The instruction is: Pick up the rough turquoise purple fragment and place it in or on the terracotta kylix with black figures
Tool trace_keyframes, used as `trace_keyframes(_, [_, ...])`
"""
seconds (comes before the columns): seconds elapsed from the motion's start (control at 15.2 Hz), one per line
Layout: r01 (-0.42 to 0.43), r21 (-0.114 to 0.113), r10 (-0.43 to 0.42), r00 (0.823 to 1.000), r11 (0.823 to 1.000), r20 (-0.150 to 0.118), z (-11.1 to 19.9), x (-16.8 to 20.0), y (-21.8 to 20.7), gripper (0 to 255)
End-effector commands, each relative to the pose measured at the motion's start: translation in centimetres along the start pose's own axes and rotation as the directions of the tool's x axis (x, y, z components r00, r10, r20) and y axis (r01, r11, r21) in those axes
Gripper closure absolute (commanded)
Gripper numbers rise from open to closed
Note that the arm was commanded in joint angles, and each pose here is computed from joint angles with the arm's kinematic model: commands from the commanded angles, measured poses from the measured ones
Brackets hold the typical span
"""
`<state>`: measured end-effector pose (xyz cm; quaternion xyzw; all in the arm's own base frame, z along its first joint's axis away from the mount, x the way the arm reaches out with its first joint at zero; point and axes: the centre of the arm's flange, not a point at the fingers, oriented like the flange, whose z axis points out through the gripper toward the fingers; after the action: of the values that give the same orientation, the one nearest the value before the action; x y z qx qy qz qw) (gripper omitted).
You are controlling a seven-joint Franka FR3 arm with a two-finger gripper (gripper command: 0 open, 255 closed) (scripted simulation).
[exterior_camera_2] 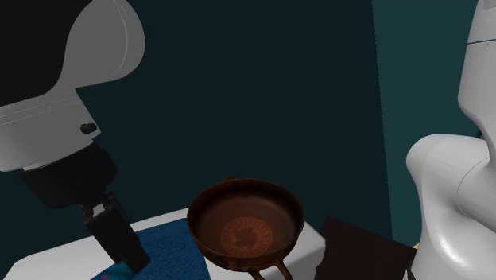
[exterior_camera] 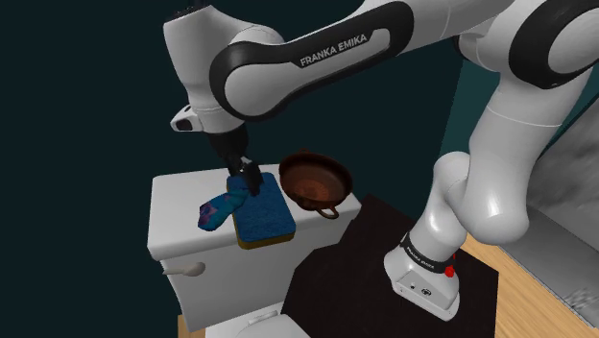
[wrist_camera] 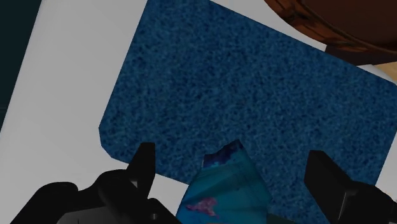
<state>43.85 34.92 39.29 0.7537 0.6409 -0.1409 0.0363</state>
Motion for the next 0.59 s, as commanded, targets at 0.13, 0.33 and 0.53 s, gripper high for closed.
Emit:
trace_keyframes(0.13, [-0.001,0.000,0.001,1.000,1.000,0.002,1.48,0.05,-0.07,0])
trace_keyframes(0.33, [-0.001,0.000,0.001,1.000,1.000,0.002,1.48,0.05,-0.07,0])
trace_keyframes(0.53, [-0.001,0.000,0.001,1.000,1.000,0.003,1.47,0.05,-0.06,0])
